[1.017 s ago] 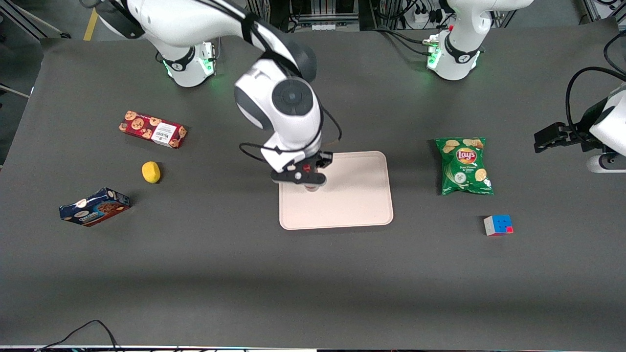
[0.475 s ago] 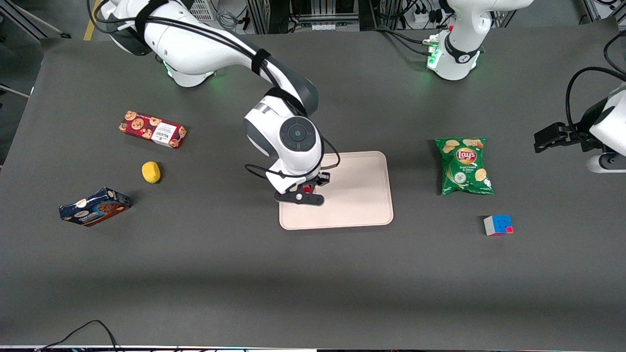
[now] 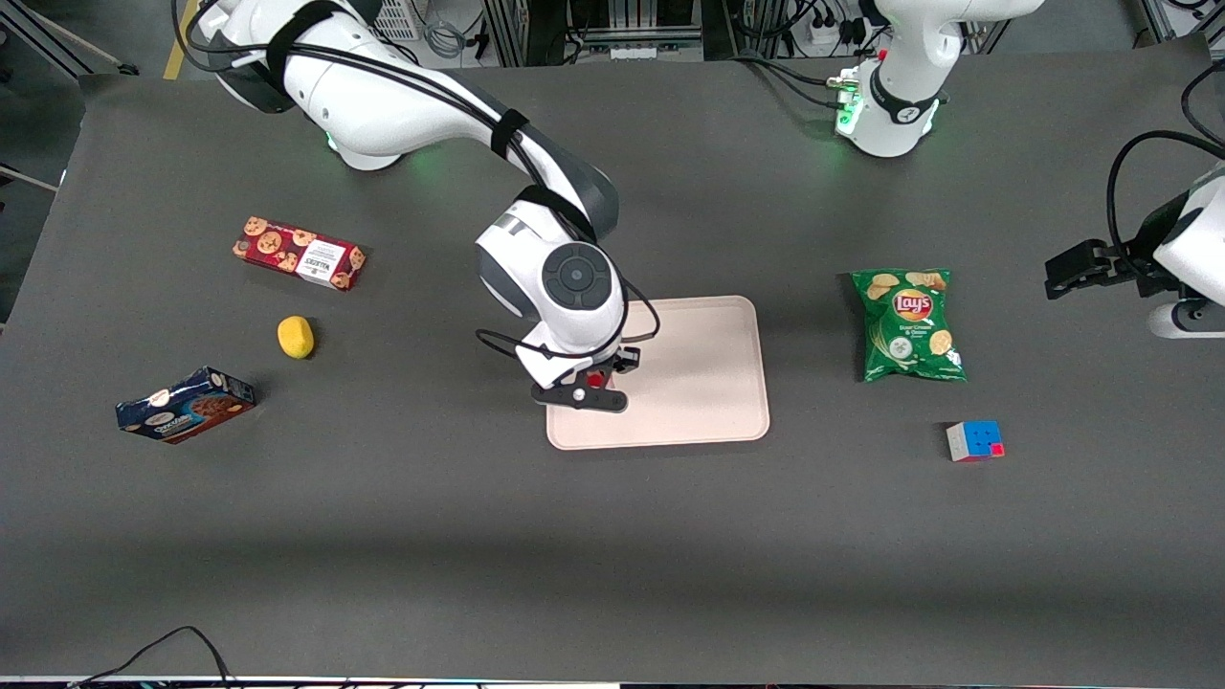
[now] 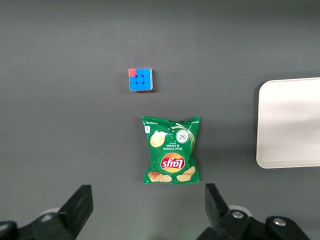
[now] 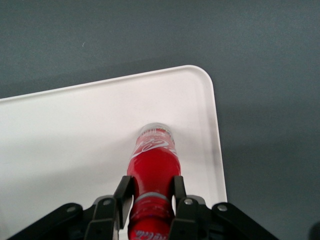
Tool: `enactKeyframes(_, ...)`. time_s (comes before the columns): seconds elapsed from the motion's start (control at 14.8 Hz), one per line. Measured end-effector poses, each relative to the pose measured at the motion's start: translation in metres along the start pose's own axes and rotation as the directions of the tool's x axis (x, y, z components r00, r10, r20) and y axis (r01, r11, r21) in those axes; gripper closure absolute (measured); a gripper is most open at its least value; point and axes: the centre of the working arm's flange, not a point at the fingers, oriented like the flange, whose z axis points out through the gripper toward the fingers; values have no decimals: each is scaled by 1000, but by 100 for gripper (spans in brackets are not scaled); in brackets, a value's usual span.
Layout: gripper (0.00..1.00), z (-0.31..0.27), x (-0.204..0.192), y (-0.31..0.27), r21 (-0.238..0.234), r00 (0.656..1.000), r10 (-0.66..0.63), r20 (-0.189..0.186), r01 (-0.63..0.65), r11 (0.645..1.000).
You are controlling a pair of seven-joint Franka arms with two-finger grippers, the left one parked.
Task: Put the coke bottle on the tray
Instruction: 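Lower the bottle upright onto the tray and open the right gripper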
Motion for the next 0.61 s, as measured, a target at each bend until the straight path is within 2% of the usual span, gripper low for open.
enactKeyframes(0.14, 59, 1, 0, 0, -1, 1000, 0, 0, 0, 1000)
enactKeyframes(0.41, 24, -2, 1, -1, 10, 1000, 1, -7, -1, 1000)
enactKeyframes(0.61, 0, -18, 11, 6, 33, 999, 20, -29, -19, 999)
